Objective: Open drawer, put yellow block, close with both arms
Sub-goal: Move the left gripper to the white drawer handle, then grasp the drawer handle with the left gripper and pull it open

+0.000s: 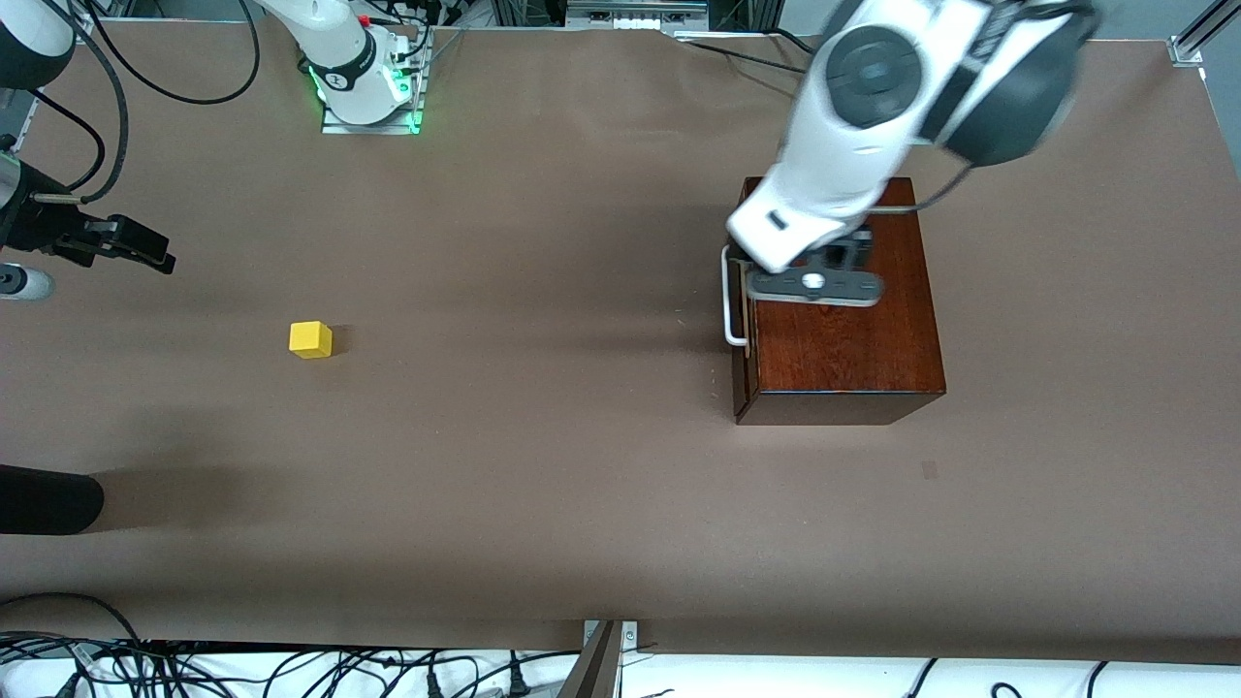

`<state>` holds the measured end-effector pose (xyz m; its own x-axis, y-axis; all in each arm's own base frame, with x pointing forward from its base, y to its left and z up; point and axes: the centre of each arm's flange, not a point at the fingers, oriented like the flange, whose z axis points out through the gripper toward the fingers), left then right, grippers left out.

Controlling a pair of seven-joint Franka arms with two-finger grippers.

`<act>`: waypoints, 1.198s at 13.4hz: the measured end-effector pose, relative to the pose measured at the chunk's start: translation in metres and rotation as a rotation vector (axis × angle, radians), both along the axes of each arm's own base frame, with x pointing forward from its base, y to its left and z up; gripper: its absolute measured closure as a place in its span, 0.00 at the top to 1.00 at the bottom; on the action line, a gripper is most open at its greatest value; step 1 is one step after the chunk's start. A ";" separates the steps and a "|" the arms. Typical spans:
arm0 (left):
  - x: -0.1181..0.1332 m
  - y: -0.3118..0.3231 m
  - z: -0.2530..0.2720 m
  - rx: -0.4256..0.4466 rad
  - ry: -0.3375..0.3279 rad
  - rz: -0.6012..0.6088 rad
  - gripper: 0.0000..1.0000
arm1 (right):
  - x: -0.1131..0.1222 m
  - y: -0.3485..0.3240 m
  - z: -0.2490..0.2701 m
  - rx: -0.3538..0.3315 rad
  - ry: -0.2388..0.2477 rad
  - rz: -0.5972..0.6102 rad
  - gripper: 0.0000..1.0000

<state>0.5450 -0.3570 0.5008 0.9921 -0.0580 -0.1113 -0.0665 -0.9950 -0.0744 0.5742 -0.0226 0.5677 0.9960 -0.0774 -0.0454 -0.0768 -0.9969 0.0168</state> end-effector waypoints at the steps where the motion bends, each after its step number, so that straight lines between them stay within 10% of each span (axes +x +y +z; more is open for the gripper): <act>1: -0.007 -0.018 -0.013 0.015 0.010 0.002 1.00 | 0.000 0.000 0.000 0.000 0.001 0.000 1.00; 9: -0.054 -0.101 -0.114 0.189 0.047 0.006 1.00 | 0.002 0.000 -0.005 -0.001 0.008 -0.001 1.00; 16: -0.047 -0.101 -0.187 0.252 0.000 -0.026 1.00 | 0.003 -0.016 -0.009 -0.002 0.016 -0.009 1.00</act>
